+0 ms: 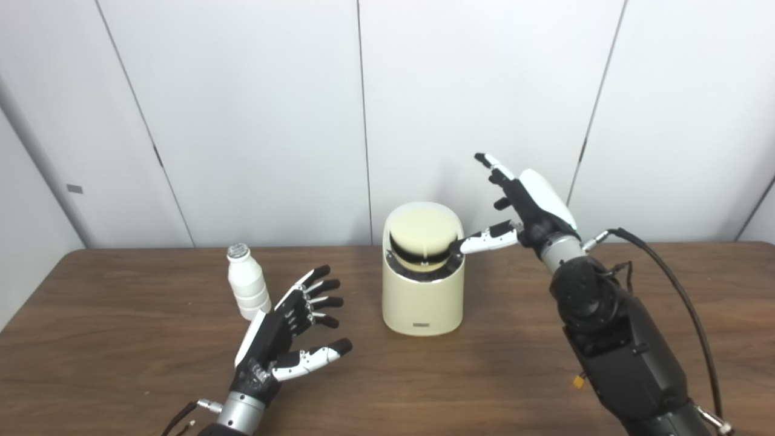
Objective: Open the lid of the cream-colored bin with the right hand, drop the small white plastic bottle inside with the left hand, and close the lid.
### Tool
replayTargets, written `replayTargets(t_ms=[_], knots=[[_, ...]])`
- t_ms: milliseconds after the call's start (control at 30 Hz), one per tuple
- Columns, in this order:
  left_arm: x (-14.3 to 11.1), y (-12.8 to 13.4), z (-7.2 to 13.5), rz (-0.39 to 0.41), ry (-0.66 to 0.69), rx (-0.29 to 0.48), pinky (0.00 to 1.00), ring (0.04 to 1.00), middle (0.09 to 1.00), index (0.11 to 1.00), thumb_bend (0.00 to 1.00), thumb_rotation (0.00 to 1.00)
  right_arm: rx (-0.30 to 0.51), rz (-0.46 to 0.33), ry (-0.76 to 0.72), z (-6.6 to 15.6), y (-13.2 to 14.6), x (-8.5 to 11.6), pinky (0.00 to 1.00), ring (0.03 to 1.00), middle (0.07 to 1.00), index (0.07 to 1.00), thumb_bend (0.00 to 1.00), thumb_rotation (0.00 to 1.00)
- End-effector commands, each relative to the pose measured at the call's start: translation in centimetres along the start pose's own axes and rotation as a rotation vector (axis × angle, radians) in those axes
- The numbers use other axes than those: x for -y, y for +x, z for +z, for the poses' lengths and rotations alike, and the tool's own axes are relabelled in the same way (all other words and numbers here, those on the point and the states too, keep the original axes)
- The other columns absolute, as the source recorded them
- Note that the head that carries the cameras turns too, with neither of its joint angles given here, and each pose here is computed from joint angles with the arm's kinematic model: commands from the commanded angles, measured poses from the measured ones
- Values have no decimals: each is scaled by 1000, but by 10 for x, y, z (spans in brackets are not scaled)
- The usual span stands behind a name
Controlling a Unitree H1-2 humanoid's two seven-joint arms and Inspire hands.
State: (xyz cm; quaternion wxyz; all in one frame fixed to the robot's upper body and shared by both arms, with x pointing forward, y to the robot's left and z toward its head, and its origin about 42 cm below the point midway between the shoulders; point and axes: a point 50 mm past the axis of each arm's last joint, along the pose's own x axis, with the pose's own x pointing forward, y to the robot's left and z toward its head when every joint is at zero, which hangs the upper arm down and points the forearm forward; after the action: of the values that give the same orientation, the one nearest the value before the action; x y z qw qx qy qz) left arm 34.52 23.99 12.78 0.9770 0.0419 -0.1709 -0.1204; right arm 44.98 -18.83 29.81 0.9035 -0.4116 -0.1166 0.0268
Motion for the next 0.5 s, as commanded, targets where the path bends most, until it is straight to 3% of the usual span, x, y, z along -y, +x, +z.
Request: replayTargets(t_ms=[0,167,300,467], knots=[[2,0,1,-2,-11,14,614,760,845,918,729,128,86,-62,4,17,3,17,695,906,949,936,854,162],[3,0,2,-4,-17,13,626,766,849,922,728,124,42,-73,18,5,-7,21,636,857,950,945,844,185],[3,0,2,-2,-14,14,620,762,848,922,731,133,32,-108,73,-10,-19,24,654,844,944,938,851,181],[3,1,3,-1,-14,16,615,760,850,922,732,134,124,-108,196,-39,-47,7,692,850,903,912,842,148]])
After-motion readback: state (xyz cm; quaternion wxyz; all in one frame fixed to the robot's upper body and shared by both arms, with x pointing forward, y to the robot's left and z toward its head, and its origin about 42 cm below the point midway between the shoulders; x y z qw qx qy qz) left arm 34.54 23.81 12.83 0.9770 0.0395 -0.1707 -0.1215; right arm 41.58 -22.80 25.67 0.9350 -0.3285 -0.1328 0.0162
